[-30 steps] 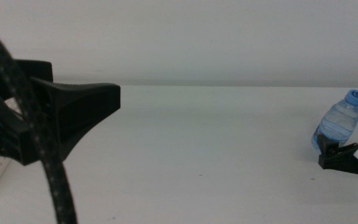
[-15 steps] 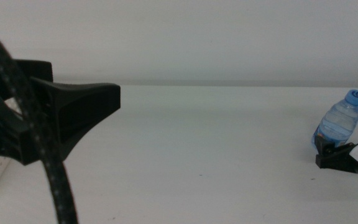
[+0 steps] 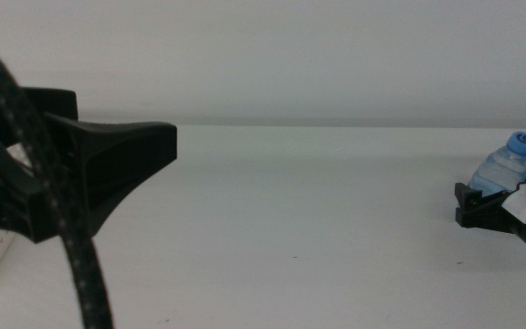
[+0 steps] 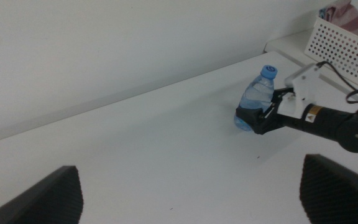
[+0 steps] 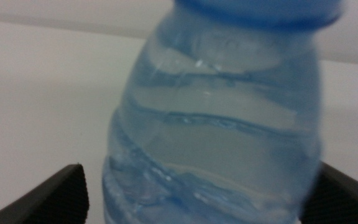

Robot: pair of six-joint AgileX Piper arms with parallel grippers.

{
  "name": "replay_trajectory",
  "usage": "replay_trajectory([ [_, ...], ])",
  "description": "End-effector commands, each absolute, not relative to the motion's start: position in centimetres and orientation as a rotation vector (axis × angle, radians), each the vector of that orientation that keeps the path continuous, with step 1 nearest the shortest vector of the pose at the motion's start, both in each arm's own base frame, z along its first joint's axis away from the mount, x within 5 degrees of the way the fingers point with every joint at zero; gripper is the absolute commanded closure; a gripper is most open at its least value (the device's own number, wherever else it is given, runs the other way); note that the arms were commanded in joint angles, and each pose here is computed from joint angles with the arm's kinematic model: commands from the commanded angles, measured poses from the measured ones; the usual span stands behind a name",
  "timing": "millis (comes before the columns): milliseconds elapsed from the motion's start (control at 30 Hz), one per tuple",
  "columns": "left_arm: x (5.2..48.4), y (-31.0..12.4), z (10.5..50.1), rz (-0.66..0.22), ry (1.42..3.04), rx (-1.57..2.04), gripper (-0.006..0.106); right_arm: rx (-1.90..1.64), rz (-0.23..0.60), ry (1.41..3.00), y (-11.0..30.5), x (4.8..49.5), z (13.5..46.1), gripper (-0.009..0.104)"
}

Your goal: Use arms to grab the bottles and put them into the dustbin to the left of the table.

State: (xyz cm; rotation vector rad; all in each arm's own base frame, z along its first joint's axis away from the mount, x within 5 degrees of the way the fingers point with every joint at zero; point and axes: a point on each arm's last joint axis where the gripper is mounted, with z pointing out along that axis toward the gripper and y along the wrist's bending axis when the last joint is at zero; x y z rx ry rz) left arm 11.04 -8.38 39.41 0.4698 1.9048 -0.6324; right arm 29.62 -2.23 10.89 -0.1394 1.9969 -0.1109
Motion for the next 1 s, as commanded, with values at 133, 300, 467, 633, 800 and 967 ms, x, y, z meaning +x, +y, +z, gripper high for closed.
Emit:
replay_trajectory([
  [133,11.0,-8.4,39.5,-0.642,1.889,0.462,0.007,-0.184,-0.097,2.004,-1.5,31.8,9.4,0.009],
  [300,11.0,-8.4,39.5,-0.642,1.889,0.462,0.007,-0.234,-0.103,1.986,-0.8,33.4,9.0,0.011],
  [467,11.0,-8.4,39.5,-0.642,1.889,0.462,0.007,-0.322,-0.119,2.015,0.3,33.9,9.0,0.068],
  [633,11.0,-8.4,39.5,-0.642,1.889,0.462,0.007,-0.373,-0.036,1.994,3.8,34.4,11.9,0.096],
  [800,11.0,-8.4,39.5,-0.642,1.889,0.462,0.007,-0.541,0.083,1.996,11.2,36.7,15.7,0.096],
  [967,11.0,-8.4,39.5,-0.642,1.889,0.462,0.007,-0.652,0.251,1.924,20.1,38.3,17.0,0.097],
])
